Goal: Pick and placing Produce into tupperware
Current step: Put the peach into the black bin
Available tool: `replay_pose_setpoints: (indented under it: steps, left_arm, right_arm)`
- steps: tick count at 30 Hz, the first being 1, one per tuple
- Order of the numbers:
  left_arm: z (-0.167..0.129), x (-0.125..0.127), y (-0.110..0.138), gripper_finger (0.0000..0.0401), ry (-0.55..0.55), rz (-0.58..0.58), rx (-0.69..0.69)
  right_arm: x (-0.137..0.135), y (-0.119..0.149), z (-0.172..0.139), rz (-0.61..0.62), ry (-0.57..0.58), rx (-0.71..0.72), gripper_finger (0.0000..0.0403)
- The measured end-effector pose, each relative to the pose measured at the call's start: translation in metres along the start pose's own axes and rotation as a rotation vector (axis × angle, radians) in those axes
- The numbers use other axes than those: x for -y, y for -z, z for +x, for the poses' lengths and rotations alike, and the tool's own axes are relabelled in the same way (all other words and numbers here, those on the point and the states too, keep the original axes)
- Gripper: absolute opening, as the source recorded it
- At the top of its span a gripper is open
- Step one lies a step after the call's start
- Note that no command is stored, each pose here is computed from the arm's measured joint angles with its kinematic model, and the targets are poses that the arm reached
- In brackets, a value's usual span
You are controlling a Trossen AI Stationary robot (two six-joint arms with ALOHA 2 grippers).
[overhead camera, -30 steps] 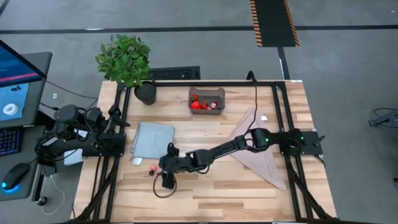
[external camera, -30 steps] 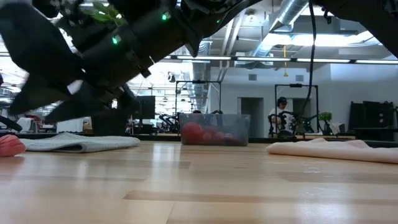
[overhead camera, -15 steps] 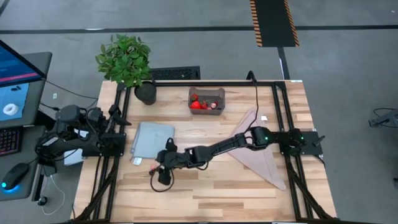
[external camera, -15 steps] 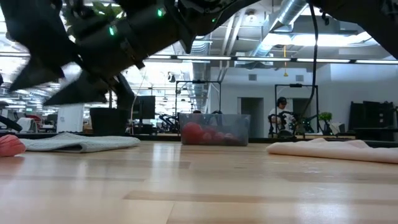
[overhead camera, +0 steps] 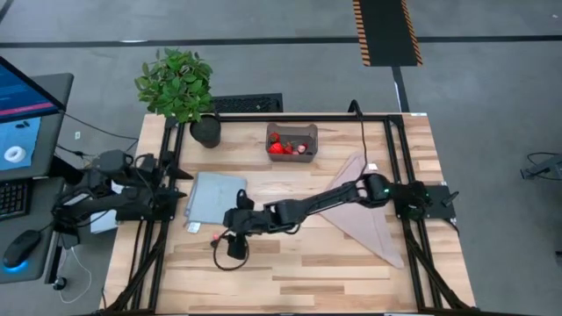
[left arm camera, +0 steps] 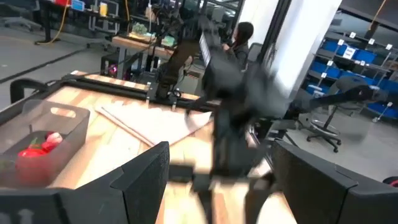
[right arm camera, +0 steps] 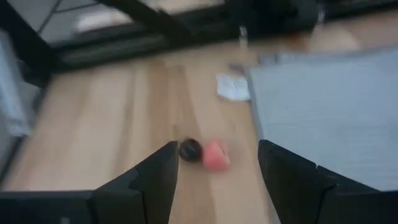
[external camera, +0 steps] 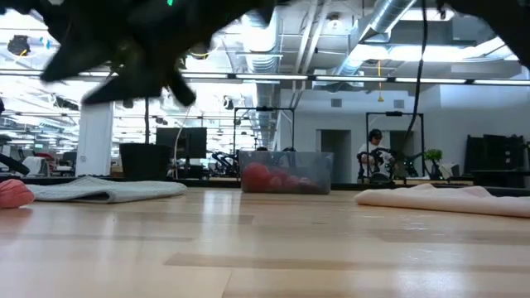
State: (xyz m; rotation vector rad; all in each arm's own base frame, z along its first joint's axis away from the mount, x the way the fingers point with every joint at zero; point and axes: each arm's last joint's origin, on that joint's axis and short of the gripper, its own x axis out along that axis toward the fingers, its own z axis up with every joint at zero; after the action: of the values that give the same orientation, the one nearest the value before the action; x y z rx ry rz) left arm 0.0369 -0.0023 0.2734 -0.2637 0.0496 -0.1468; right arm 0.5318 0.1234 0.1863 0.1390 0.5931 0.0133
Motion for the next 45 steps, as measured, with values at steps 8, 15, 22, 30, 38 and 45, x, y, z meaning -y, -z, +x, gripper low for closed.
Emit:
replay_pose_setpoints:
  steps: [8,15,22,30,38,45]
  left_arm:
    - [0.016,-0.012,0.017,0.0270,-0.018,-0.237,0.011]
    - [0.027,-0.025,0.036,0.0258,-0.158,-0.309,-0.054]
    - [0.041,-0.039,0.060,0.0242,-0.324,-0.387,-0.133]
    - [0.063,-0.035,0.057,0.0220,-0.187,-0.260,-0.103]
    - [0.080,-0.027,0.063,0.0219,-0.136,-0.211,-0.187]
    - [0.093,-0.018,0.071,0.0219,-0.175,-0.177,-0.223]
  right_arm:
    - [-0.010,-0.041,-0.072,-0.049,0.152,0.001,0.0243]
    - [-0.030,-0.065,-0.143,-0.091,0.291,0.038,0.0244]
    - [-0.058,-0.068,-0.207,-0.128,0.313,0.037,0.0244]
    - [-0.077,-0.068,-0.272,-0.149,0.261,0.059,0.0243]
    - [-0.044,-0.032,-0.320,-0.074,0.369,0.117,0.0243]
    - [0.001,0.038,-0.341,0.043,0.227,0.295,0.0243]
